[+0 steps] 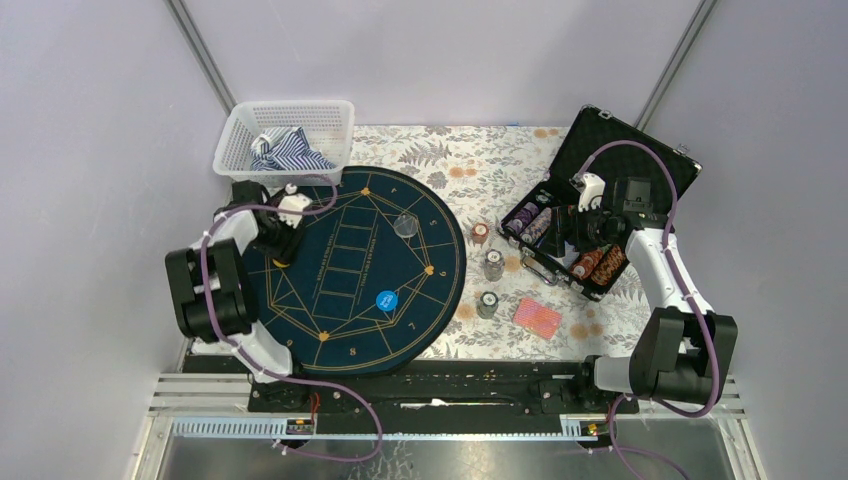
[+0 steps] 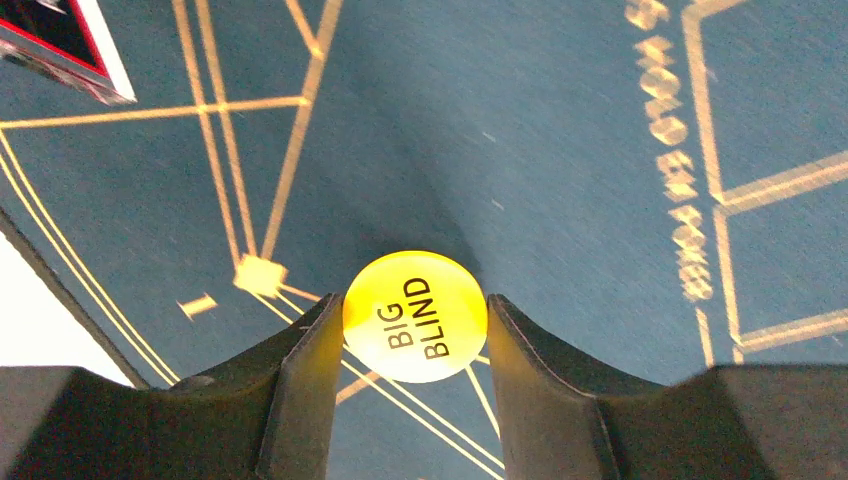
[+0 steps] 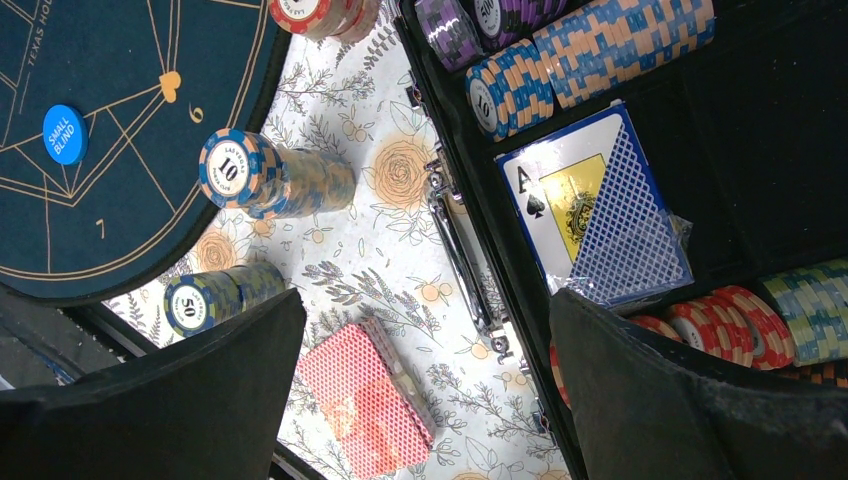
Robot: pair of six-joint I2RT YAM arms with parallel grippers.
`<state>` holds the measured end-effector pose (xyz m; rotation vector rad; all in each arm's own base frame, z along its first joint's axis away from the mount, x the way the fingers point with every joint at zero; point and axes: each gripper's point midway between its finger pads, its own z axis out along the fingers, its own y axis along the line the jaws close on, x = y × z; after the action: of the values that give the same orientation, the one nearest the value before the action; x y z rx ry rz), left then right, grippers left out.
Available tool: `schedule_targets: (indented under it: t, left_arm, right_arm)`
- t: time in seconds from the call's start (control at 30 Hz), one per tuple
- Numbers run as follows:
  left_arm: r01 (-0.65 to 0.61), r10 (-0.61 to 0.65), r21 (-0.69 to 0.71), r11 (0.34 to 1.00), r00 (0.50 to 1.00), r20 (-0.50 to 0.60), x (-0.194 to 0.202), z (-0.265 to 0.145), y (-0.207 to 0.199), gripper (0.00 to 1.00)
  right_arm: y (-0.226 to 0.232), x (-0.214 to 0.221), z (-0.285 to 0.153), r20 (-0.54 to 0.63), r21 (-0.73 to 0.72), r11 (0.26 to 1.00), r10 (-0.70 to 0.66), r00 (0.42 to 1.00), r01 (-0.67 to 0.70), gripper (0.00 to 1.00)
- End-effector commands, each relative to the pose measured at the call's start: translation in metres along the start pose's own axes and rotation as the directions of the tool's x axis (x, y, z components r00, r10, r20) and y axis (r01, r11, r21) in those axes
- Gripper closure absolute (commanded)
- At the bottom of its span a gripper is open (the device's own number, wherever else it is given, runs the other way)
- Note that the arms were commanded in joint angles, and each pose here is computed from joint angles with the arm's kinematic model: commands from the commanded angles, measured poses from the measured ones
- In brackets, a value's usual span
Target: Distribute texas hold em gaming equipment
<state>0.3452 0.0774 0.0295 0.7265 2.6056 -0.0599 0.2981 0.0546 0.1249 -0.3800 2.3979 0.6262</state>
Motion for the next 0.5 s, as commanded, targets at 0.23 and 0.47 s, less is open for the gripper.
schedule_targets:
  t: [0.23, 0.47]
  left_arm:
    - [-0.101, 0.101, 0.028, 0.995, 0.995, -0.002, 0.036, -0.039, -0.052, 0.46]
    - [-0.078, 0.078, 0.015, 0.997, 0.997, -0.009, 0.048, -0.031, -0.044, 0.45]
  right_arm:
    - [0.000, -0.019, -0.006, 0.023, 0.004, 1.000, -0.031, 0.999, 0.031, 0.00]
    - [-0.007, -0.019, -0.013, 0.000, 0.057, 0.996, -0.062, 0.998, 0.062, 0.00]
